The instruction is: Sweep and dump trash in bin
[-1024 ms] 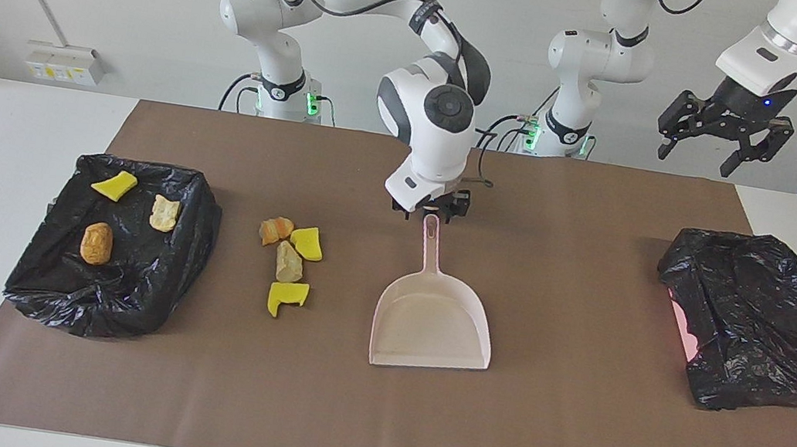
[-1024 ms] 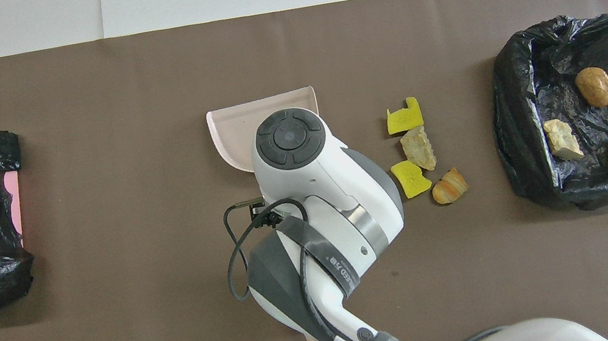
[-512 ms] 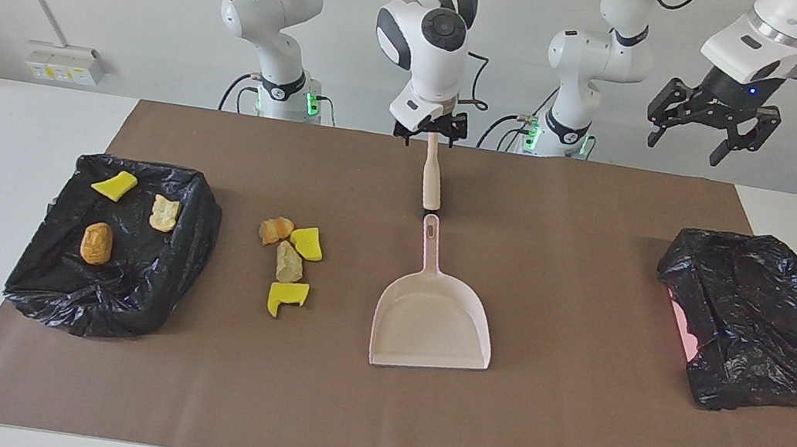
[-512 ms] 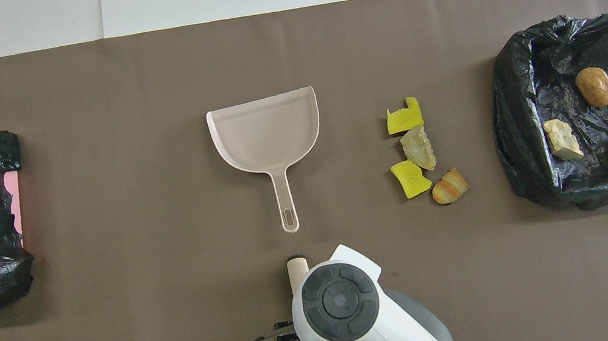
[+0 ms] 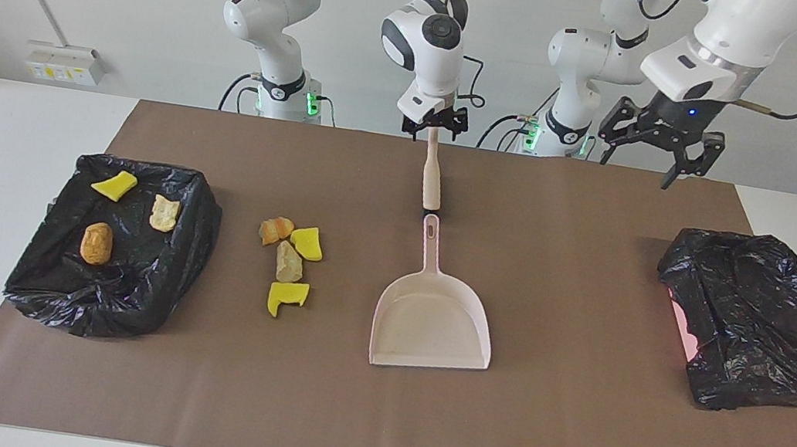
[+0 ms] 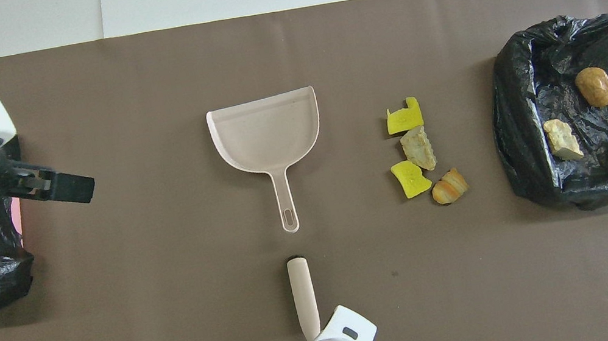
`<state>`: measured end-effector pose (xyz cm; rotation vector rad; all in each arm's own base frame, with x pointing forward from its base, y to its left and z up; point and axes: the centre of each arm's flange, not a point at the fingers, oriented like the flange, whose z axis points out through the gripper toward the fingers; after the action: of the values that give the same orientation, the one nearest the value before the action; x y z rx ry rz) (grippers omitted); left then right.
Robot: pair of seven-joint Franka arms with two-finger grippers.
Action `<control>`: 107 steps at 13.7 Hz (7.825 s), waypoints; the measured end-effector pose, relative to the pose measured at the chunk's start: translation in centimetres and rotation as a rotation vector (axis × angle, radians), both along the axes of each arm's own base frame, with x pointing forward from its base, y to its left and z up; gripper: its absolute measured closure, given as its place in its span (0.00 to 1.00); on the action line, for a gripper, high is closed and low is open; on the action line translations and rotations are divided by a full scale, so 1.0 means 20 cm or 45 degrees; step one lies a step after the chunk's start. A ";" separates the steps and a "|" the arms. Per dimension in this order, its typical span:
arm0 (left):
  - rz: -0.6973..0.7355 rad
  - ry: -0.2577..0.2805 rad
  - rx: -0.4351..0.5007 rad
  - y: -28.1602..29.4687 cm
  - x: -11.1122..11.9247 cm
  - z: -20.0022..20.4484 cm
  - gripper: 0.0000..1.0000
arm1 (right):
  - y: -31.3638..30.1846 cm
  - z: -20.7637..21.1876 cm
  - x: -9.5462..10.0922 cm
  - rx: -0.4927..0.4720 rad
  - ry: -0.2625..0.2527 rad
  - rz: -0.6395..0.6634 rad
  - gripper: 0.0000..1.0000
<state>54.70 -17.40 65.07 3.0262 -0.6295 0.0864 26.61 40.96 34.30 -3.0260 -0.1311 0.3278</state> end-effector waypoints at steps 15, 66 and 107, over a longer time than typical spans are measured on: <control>0.030 0.025 0.014 -1.01 -0.14 -1.31 0.00 | 0.01 -0.07 0.09 0.006 -0.012 -0.027 0.74; -1.165 0.105 0.137 -0.69 -0.10 -1.32 0.68 | -1.28 -0.05 1.18 -0.379 0.173 0.239 0.74; -1.291 0.089 0.139 -0.66 -0.25 -1.41 0.68 | -0.66 -0.19 1.23 0.214 0.303 0.312 0.74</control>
<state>49.77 -30.69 36.95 2.3916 -2.0631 -0.0978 51.31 27.67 30.51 -2.7806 -0.4854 0.6570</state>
